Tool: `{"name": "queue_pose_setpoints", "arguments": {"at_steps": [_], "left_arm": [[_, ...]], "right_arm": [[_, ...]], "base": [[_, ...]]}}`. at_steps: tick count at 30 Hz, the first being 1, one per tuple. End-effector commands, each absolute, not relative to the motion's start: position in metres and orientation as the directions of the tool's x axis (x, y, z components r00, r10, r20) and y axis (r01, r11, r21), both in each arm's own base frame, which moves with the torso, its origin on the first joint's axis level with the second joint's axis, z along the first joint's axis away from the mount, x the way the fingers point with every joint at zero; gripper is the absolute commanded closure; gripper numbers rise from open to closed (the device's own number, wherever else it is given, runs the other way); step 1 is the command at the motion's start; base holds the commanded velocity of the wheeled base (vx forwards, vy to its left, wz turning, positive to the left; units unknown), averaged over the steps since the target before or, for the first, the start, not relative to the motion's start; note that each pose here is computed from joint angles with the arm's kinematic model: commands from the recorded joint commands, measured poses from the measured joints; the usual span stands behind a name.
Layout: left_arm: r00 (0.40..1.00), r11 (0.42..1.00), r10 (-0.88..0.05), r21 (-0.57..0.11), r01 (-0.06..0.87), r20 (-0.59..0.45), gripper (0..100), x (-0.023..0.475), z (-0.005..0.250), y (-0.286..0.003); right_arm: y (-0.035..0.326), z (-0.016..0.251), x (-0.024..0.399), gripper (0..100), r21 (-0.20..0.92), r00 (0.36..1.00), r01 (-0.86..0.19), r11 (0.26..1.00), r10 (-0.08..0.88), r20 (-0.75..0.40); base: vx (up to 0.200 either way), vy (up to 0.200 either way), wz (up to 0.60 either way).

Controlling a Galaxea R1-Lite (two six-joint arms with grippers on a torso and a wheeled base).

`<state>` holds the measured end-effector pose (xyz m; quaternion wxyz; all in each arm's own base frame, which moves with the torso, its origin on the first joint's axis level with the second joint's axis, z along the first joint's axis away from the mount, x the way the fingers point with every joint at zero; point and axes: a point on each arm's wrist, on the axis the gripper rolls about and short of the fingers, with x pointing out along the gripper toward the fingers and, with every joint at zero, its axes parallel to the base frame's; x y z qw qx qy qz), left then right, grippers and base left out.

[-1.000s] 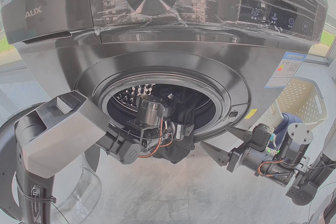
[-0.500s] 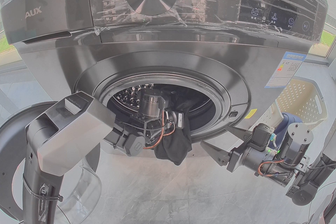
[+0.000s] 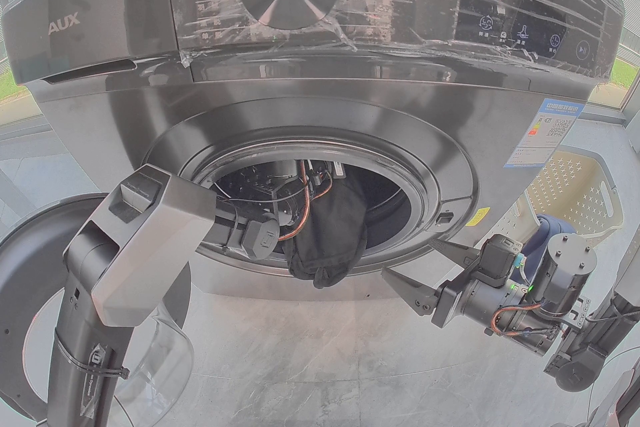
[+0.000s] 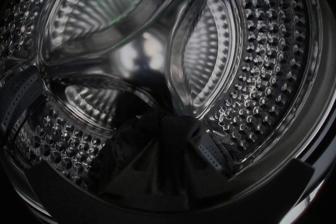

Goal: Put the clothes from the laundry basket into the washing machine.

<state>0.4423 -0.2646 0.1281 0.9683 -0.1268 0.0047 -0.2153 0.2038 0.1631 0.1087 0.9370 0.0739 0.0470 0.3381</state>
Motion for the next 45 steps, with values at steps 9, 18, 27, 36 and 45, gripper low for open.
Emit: {"name": "queue_pose_setpoints", "arguments": {"at_steps": [9,18,27,36,45], "left_arm": [[0.859,0.886,-0.456,-0.210,0.414,-0.232,0,0.396,0.105,-0.258],[0.804,0.880,-0.475,-0.176,0.441,-0.358,0,0.389,0.058,-0.254],[0.827,0.876,-0.482,-0.187,0.445,-0.289,100,0.407,0.055,-0.259],[0.876,0.875,-0.466,-0.214,0.435,-0.125,100,0.428,0.097,-0.262],[0.918,0.879,-0.383,-0.266,0.396,0.102,100,0.464,0.113,-0.272]], "right_arm": [[0.164,0.107,0.204,0,0.170,0.765,-0.628,0.760,0.642,-0.043],[0.164,0.109,0.204,0,0.169,0.766,-0.629,0.759,0.642,-0.037],[0.168,0.115,0.201,0,0.170,0.755,-0.645,0.745,0.655,-0.008],[0.168,0.115,0.201,0,0.170,0.755,-0.645,0.745,0.655,-0.008],[0.168,0.115,0.201,0,0.170,0.755,-0.645,0.745,0.655,-0.009]], "base": [[0.000,0.000,0.00],[0.000,0.000,0.00],[0.000,0.000,0.00],[0.000,0.000,0.00],[0.000,0.000,0.00]]}}
